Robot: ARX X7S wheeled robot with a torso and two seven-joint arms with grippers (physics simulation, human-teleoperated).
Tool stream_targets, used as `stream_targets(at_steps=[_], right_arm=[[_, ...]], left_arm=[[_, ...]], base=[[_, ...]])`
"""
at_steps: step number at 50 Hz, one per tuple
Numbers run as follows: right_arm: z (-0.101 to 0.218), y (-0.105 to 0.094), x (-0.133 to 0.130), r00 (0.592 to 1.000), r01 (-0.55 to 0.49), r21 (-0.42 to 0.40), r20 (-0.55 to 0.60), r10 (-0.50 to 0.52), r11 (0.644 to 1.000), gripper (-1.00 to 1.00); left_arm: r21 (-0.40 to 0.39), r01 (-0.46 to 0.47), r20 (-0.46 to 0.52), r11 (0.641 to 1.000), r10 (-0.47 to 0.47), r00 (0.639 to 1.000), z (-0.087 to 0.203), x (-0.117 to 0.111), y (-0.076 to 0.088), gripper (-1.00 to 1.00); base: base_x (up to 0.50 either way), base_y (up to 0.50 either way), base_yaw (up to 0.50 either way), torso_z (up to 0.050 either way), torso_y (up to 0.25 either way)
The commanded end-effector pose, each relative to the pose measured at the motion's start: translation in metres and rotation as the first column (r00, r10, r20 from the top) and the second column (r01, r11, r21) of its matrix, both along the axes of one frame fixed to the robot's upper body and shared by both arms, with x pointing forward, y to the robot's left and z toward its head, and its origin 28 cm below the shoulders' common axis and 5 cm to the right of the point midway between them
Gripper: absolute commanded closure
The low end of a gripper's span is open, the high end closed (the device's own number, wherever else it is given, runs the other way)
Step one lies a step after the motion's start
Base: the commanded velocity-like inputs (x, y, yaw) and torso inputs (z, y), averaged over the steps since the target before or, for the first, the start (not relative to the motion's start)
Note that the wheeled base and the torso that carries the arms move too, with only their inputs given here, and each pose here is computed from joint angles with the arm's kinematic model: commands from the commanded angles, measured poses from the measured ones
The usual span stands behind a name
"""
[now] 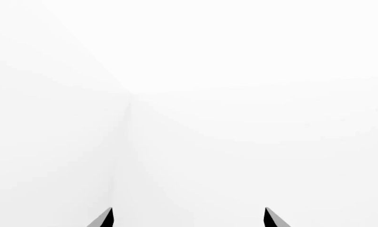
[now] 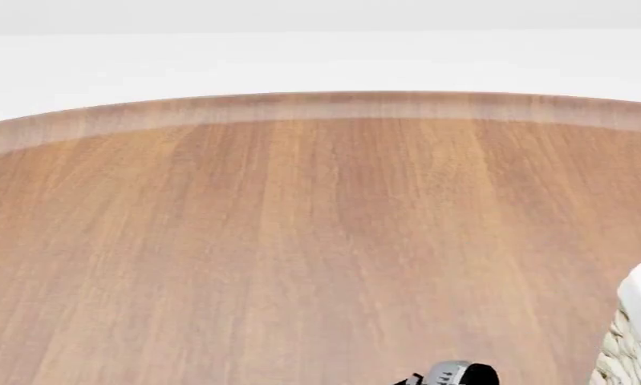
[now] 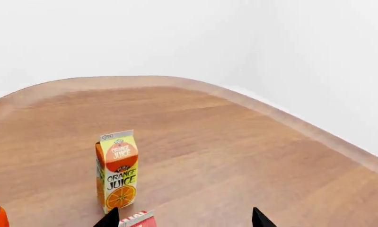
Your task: Pick the milk and place it in the basket.
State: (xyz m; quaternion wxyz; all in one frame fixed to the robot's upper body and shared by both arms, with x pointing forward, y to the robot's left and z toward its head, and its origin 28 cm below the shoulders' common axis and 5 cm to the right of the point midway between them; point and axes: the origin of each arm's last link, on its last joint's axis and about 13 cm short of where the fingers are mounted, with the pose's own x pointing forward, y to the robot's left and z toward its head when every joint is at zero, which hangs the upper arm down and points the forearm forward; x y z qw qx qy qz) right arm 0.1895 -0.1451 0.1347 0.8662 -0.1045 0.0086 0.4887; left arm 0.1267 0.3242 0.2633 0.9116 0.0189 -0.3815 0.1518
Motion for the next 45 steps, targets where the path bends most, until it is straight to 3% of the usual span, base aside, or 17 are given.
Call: stream_targets(at_steps=[1,18,45], right_arm=[[-0.008,0.011,-0.009,0.990,-0.141,-0.012,-0.012,0.141,0.990,-1.00],[-0.018,0.020,-0.009,0.977,-0.213,-0.032,-0.030,0.212,0.976,-1.00],[-0.053,0.033,0.020,0.984,-0.155,-0.058,-0.098,0.149,0.986,-1.00]], left_arm=[[0.021,-0.007,0.007,1.000,0.007,1.000,-0.002,-0.002,-0.001,-1.00],[0.018,-0.006,0.004,1.000,0.006,1.000,-0.003,-0.002,0.000,-1.00],[0.016,-0.006,-0.001,1.000,0.006,1.000,-0.004,0.000,0.000,-1.00]], base=[[0.00,0.00,0.00,0.000,0.000],[0.00,0.00,0.00,0.000,0.000],[0.00,0.00,0.00,0.000,0.000]])
